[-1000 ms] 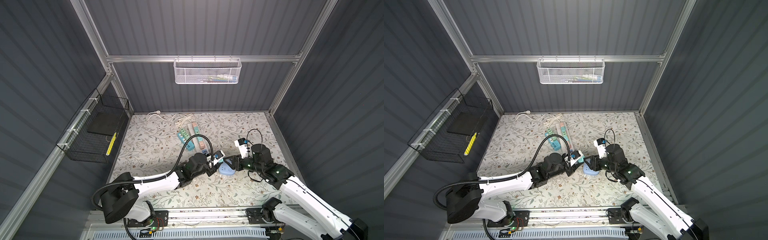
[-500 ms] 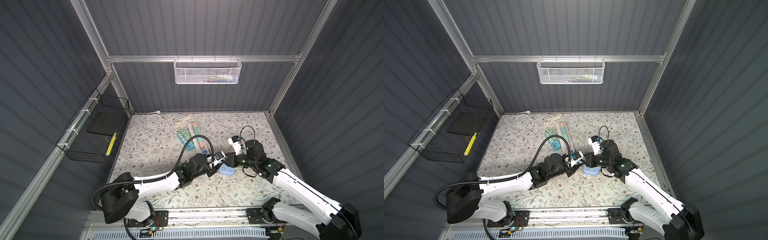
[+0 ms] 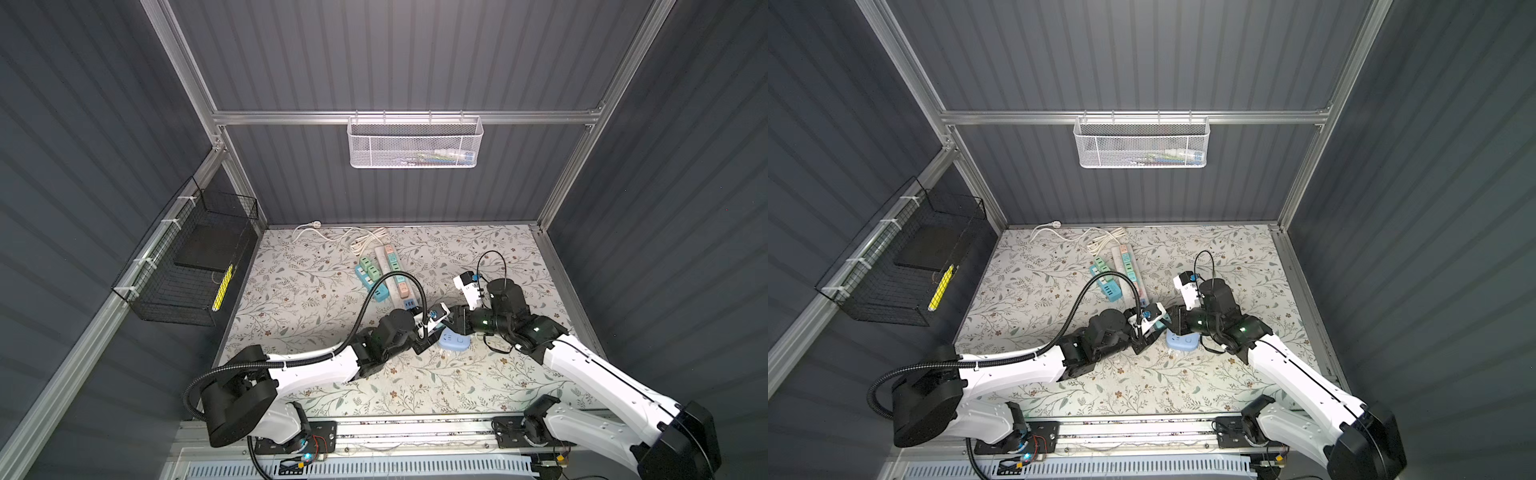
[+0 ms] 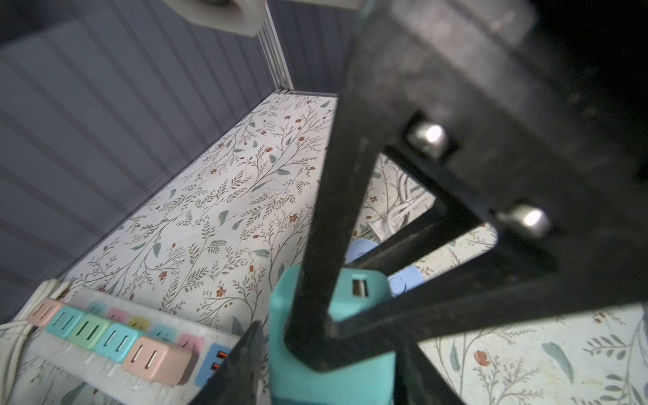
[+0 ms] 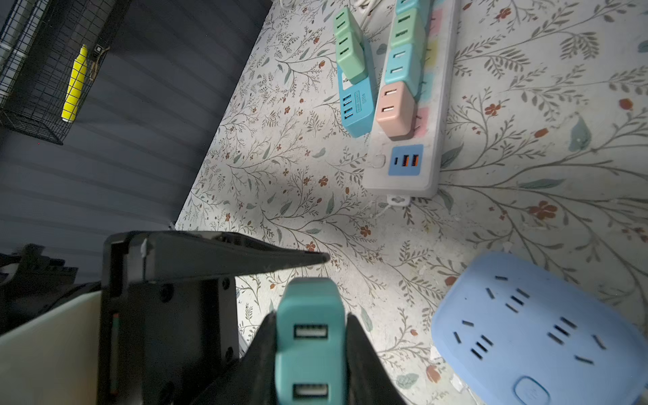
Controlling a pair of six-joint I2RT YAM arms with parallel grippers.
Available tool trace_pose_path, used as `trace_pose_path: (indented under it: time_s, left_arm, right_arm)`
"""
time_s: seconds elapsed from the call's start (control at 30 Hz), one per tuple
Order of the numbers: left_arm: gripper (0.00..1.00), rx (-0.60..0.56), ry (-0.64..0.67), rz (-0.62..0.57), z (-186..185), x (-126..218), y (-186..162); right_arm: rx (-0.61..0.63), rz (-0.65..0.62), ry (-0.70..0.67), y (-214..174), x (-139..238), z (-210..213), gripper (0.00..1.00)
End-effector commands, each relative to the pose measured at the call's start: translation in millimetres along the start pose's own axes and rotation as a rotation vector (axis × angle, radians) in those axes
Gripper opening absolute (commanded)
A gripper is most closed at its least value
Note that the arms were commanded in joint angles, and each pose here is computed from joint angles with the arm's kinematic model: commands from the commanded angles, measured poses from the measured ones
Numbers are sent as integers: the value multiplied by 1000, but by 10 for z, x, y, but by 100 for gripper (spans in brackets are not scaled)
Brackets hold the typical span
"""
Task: Insert the plug
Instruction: 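Open left gripper and draw back while right gripper holds teal adapter over cube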
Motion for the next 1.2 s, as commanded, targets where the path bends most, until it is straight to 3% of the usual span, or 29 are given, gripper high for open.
trace_pose_path:
  time_s: [0.0, 0.17, 0.3, 0.47, 0.77, 1.17]
  left_arm:
    - [59, 47, 108, -32, 87, 150, 130]
    - [65, 179, 265, -65, 229, 437, 115]
    - [71, 363, 532, -71, 413, 565, -143]
    - [79, 533, 706, -34, 494, 612, -475]
    - [95, 600, 836, -2, 539, 594, -549]
    - [97, 631, 844, 9, 539, 621, -606]
  right_arm:
    - [14, -51, -51, 91, 117, 48, 23]
    - [38, -64, -324, 59, 224, -122, 24]
    - [21, -53, -530, -97, 182, -317, 22]
    - [-13, -51, -691, -220, 87, -458, 21]
    - [-80, -7, -733, -322, -124, -544, 20]
    - [-120, 51, -759, -508, -311, -614, 19]
Point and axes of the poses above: each gripper's point midway between its finger pads, its own x axis back along the fingers, its own z axis along the line the jaws close on, y = z × x, the point moved 10 cm from there along x, back along the fingers, and after that the axes turned 12 degrees about x, right-handed, at the moved point
